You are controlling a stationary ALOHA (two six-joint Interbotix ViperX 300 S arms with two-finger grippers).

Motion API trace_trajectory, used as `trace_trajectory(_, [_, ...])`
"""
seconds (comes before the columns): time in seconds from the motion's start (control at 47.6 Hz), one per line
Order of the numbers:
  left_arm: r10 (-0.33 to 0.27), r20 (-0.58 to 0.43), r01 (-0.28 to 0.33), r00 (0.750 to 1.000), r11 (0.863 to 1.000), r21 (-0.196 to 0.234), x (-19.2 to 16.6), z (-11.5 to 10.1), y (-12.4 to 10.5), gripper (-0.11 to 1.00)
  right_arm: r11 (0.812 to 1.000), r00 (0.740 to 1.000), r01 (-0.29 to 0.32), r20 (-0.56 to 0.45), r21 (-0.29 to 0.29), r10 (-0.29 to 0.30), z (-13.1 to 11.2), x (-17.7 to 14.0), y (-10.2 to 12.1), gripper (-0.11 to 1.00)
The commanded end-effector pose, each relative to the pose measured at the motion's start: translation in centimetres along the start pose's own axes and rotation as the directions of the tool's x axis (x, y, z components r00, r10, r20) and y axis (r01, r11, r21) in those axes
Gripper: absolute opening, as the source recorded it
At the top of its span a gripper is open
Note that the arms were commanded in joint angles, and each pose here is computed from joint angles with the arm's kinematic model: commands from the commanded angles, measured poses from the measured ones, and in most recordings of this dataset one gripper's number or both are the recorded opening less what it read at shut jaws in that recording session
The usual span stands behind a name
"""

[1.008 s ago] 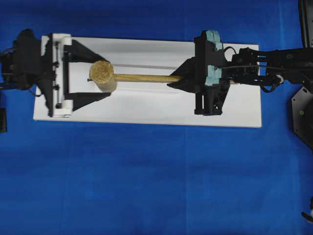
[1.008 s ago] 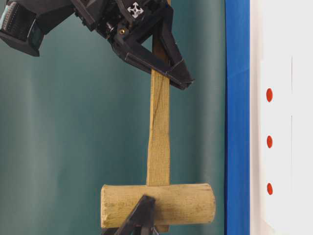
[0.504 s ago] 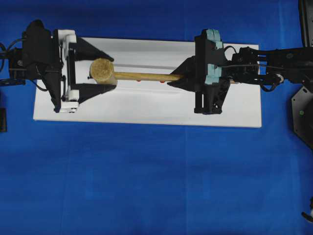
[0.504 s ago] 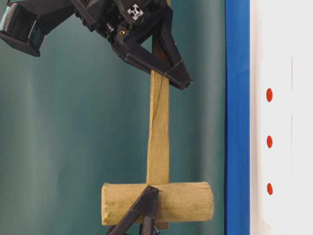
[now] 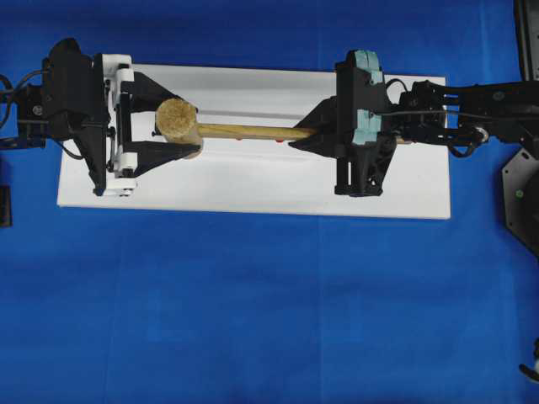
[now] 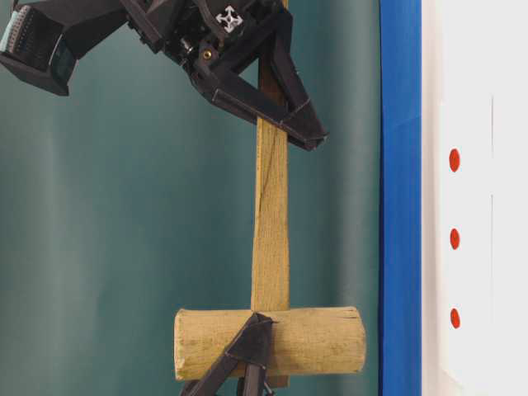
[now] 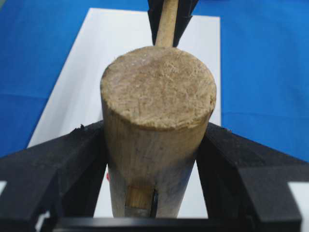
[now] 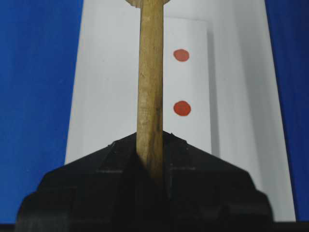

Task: Hit the mark with a hammer.
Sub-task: 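Grasp the mallet head with the left gripper and open the right gripper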

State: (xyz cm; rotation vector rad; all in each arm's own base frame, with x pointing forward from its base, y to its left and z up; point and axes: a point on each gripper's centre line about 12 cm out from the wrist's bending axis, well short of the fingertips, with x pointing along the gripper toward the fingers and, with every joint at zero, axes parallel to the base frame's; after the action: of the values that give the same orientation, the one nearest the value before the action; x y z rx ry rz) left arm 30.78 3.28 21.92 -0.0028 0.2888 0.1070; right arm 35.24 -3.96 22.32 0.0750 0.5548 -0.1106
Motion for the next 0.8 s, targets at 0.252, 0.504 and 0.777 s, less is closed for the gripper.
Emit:
trace_trajectory(0.252, [-0.001,0.031,0.001,1.0,1.0,-0.003,0.2,1.1,0.0,0.5,1.0,0.998,-0.002,0.056,0.01,0.001,1.8,-0.5,0.1,0.04])
trace_trajectory(0.504, [-0.001,0.031,0.001,1.0,1.0,-0.009,0.2,1.1,0.0,0.5,1.0,0.998,-0.002,0.065,0.017,0.001,1.8,-0.7,0.2,0.72])
trace_trajectory(0.777, [0.002,0.026,-0.001,1.0,1.0,-0.028,0.2,1.1,0.0,0.5,1.0,0.994,0.001,0.107,0.011,-0.002,2.5,-1.8,0.2,0.89])
